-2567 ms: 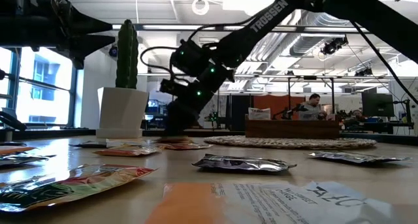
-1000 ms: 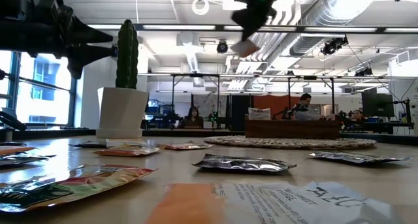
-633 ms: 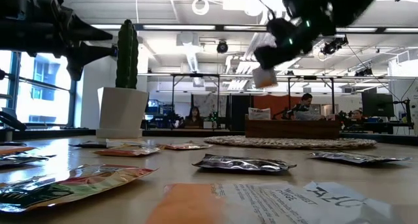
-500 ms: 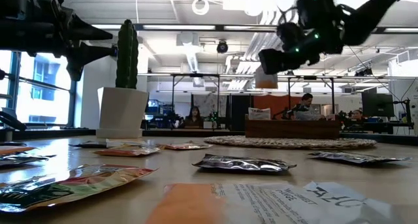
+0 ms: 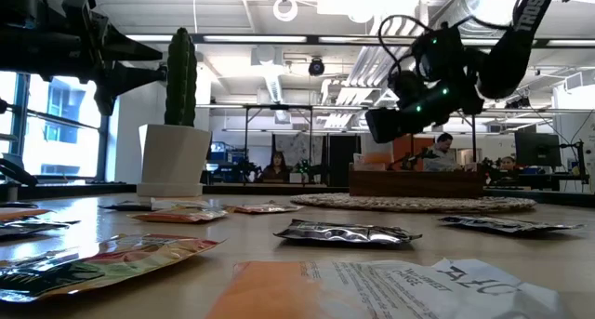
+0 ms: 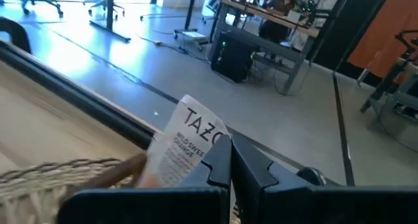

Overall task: Pick & Place Tea
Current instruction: Put the orange tea bag into the left section of the wooden organizer

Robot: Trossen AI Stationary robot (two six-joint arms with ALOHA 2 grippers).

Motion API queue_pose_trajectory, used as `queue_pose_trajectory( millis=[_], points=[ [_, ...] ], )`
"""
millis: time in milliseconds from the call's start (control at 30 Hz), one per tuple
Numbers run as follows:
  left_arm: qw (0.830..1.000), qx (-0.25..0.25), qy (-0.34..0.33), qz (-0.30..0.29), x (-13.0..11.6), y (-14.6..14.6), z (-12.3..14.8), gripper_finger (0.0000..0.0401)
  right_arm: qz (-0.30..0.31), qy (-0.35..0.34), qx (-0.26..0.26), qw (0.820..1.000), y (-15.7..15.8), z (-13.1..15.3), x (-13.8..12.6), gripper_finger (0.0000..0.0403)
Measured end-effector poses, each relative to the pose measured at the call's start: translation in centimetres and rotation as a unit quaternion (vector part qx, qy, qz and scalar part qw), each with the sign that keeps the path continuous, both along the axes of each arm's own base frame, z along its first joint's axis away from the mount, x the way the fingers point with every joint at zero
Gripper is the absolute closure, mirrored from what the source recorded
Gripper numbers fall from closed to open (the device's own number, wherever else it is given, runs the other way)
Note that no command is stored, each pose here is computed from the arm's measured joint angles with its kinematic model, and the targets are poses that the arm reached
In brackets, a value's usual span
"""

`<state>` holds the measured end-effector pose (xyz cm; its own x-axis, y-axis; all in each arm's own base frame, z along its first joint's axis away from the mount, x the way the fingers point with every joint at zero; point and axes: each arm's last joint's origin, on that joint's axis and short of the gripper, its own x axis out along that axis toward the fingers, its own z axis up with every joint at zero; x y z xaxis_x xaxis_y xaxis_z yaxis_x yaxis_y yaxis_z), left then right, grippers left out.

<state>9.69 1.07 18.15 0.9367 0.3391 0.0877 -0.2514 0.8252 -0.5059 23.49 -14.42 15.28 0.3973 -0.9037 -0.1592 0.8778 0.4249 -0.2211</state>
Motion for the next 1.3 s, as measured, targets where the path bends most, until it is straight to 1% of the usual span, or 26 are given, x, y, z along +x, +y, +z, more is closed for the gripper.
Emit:
queue_pose_trajectory(
  millis=[100,300,467,567,867,1033,1167,1300],
  points=[
    [1.0,0.0,0.0,0.0,0.0,0.0,0.0,0.0233,0.004,-0.02,-0.003,1.0,-0.4,-0.5,0.2,0.0403],
    [1.0,0.0,0.0,0.001,0.0,0.0,0.0,0.0233,-0.001,-0.018,-0.002,1.0,-1.1,-1.2,0.1,0.0403],
    [1.0,0.0,0.0,0.001,0.0,0.0,0.0,0.0233,0.042,-0.003,-0.001,0.999,-1.5,-1.3,0.0,0.0395],
    [1.0,0.0,0.0,0.001,0.0,0.0,0.0,0.0233,0.052,-0.003,0.0,0.999,-1.6,-1.3,0.0,0.0382],
    [1.0,0.0,-0.001,0.001,0.0,0.0,0.0,0.0233,0.044,0.0,-0.001,0.999,-1.9,-1.3,-0.3,0.0327],
    [1.0,0.0,-0.001,0.001,0.0,0.0,0.0,0.0233,0.039,-0.001,-0.001,0.999,-1.9,-1.3,-0.3,0.0306],
    [1.0,0.0,-0.001,0.001,0.0,0.0,0.0,0.0233,0.043,-0.013,-0.014,0.999,-1.6,-1.0,0.0,0.03],
    [1.0,0.0,0.0,-0.006,0.0,0.0,0.0,0.0233,0.089,-0.019,-0.05,0.995,-0.2,0.2,0.9,0.0302]
  ],
)
